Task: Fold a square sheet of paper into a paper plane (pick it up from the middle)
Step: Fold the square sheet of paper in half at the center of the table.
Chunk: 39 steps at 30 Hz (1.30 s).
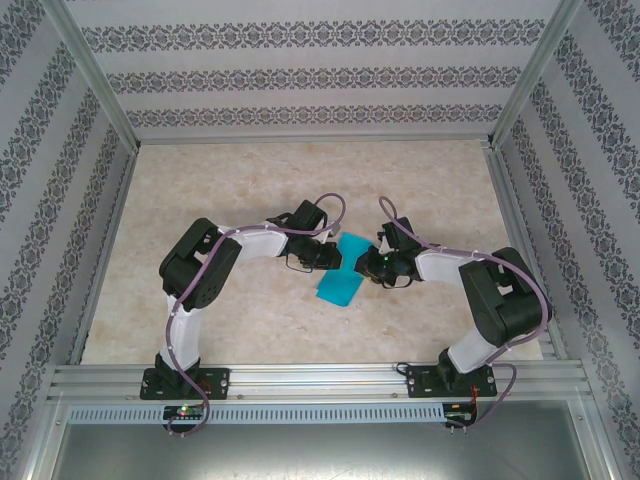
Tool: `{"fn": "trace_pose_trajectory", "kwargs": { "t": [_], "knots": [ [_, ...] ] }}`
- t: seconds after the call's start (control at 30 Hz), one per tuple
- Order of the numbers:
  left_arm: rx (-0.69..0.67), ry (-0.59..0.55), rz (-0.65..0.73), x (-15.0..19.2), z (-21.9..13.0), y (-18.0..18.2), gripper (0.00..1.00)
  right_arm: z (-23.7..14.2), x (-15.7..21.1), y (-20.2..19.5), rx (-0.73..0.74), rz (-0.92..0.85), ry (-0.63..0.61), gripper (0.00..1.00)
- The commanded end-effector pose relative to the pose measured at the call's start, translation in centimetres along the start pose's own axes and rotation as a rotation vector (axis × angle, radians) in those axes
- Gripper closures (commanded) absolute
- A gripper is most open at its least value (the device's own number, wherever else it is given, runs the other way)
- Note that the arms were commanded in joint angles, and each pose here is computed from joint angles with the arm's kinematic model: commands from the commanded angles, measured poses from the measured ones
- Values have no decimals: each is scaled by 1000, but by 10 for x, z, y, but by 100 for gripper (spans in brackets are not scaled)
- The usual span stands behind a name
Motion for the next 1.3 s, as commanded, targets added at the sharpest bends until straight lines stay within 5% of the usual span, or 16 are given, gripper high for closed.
{"fn": "trace_pose_trajectory", "kwargs": {
  "t": [0.0, 0.4, 0.77, 1.27],
  "knots": [
    [-155, 104, -37, 26, 21, 33, 85, 3, 7, -21, 99, 3, 31, 82],
    [-169, 106, -38, 28, 20, 35, 85, -10, 3, 38, -67, -52, -21, 87],
    [-181, 110, -33, 31, 18, 36, 85, 16, 15, 15, 39, -54, 75, 88],
    [-191, 120, -30, 31, 19, 38, 85, -4, 54, -22, 186, -62, 142, 89]
  ]
}}
Point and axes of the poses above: each hand's point on the last joint's axis, 136 mm out from that joint toward the fingers, its own z axis out along the fingers, its own y axis along the line the jaws close on, x = y × z, the point moved 7 cm from there along -z, back along the fingers, and after that the axes turned 3 degrees about -z, right-handed, at the moved point
